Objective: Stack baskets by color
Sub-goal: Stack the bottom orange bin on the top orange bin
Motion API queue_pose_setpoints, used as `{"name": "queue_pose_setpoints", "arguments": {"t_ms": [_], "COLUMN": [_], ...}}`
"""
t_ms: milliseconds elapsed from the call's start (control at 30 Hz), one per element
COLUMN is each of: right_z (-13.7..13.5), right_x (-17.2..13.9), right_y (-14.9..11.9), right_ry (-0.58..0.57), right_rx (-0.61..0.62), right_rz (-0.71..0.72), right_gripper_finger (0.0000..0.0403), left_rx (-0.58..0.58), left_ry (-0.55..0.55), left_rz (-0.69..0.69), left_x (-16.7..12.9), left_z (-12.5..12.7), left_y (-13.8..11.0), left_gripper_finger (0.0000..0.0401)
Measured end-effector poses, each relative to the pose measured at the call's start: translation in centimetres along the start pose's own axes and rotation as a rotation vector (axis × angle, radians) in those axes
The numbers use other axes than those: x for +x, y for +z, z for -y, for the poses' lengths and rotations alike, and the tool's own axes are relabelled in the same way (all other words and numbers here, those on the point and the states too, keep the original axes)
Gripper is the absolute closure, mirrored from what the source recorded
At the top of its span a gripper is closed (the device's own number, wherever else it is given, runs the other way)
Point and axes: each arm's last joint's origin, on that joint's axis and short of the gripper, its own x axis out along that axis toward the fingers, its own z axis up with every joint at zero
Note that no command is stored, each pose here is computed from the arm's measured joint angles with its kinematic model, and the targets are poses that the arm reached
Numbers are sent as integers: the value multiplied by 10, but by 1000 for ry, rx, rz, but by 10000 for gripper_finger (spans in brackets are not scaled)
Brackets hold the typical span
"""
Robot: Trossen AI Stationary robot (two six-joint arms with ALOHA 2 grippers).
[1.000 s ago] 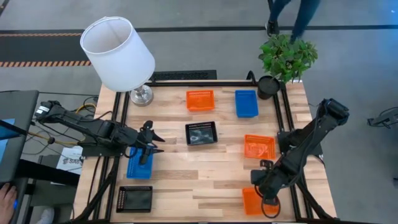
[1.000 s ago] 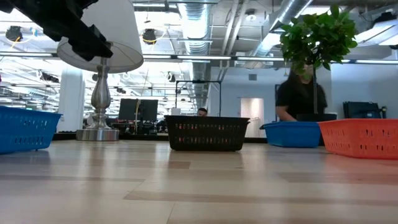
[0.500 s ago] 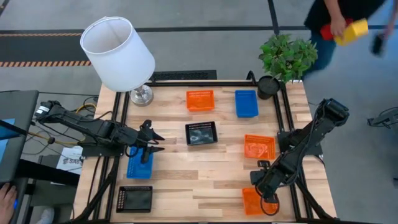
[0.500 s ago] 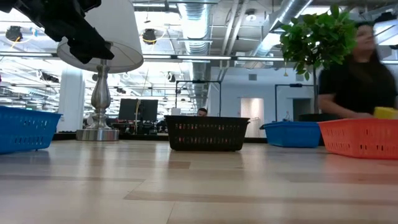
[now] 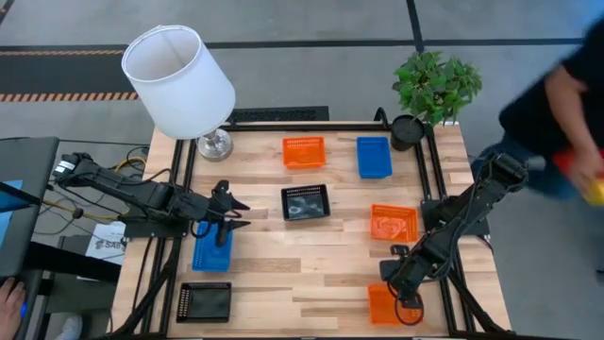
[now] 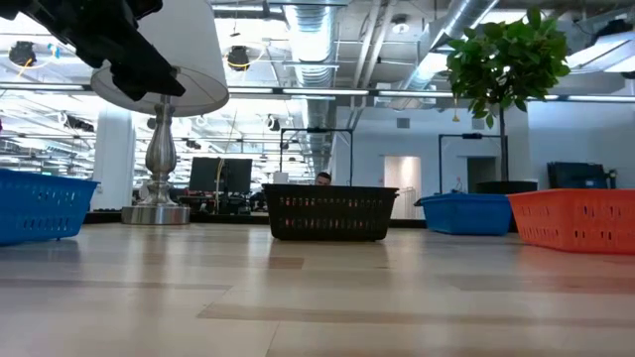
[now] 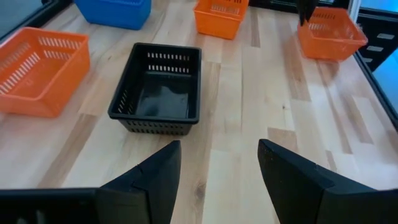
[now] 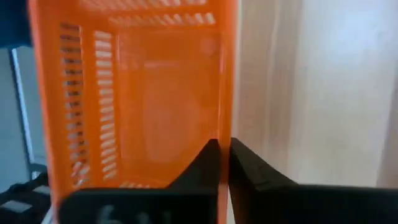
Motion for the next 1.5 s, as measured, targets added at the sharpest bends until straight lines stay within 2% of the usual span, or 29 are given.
{"name": "queue_pose_setpoints", "arguments": {"t_ms": [133,333,467,633,767,833,1033,1167,1333,1500], "right_z": [1,10,27,64,92,106,140,160,195,243], "right_x": [-6,-47,-80,-114,-131,-141,-180,-204,-228,-238], "right_y": [5,27,46,72,92,102,141,167,191,207], "right_ry": [43,124,86,36,-18,-88,-368,-505,-585,-622], "right_rx": [41,118,189,348,305,267,81,-95,-260,-311], "right_rz": [17,201,472,762,913,964,993,902,772,664], "right_gripper_finger": [384,393,397,398,400,400,401,401,401,401], "left_rx": [42,30,15,15,20,40,104,101,41,-62], "left_ry": [1,1,1,1,-4,-7,-8,-8,19,107], "left_rz": [0,2,2,2,0,0,-1,0,11,75], "left_x": [0,0,0,0,0,0,0,0,-1,-1], "left_z": [0,0,0,0,0,0,0,0,-1,-3], "left_y": [0,0,0,0,0,0,0,0,1,4], "left_gripper_finger": [200,200,200,200,200,200,200,200,200,200]}}
